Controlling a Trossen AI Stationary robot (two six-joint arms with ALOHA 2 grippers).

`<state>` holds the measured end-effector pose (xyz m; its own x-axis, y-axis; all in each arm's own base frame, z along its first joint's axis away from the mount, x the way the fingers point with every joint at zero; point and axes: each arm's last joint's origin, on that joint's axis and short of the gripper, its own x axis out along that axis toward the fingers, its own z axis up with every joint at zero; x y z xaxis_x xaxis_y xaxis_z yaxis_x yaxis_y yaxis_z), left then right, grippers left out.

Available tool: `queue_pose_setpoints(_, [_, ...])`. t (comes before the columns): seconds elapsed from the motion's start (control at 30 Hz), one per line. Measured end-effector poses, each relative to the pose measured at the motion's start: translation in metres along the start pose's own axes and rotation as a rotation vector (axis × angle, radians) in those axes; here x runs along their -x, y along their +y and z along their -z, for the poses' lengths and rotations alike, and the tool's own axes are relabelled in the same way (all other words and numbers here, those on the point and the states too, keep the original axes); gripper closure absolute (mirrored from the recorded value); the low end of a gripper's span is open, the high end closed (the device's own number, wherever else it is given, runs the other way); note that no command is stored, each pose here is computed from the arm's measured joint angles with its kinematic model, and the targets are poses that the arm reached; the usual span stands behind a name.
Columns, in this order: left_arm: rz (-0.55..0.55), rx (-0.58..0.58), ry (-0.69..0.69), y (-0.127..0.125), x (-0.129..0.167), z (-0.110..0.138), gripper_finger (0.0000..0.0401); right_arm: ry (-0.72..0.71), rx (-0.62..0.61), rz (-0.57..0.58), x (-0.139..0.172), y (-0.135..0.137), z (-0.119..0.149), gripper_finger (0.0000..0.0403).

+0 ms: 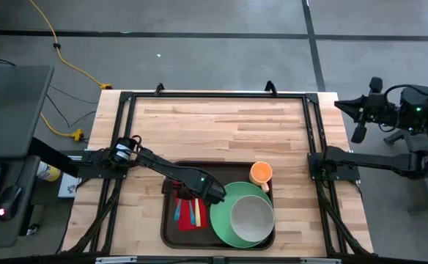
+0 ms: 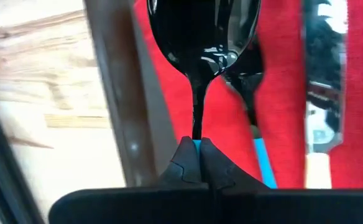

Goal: Set up tray
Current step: Put the blue spoon on top of the red napkin to the left of the blue fork

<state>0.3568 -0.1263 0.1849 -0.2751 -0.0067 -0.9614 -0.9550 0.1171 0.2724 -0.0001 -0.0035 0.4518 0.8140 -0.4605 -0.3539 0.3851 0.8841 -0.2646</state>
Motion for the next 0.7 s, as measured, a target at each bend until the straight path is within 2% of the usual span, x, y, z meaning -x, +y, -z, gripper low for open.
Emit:
queue_pose_setpoints(0.53, [0.011, 0.006, 0.034, -0.0016, 0.0000, 0.0009, 0.0390, 0.014, -0.016, -0.019, 0.0000, 0.0009, 0.0016, 0.0403])
queue_pose_setpoints(0.7, [-0.016, 0.006, 0.054, -0.0055, -0.0090, 0.0052, 0.0390, 0.017, -0.020, -0.020, 0.0000, 0.0009, 0.0018, 0.0403])
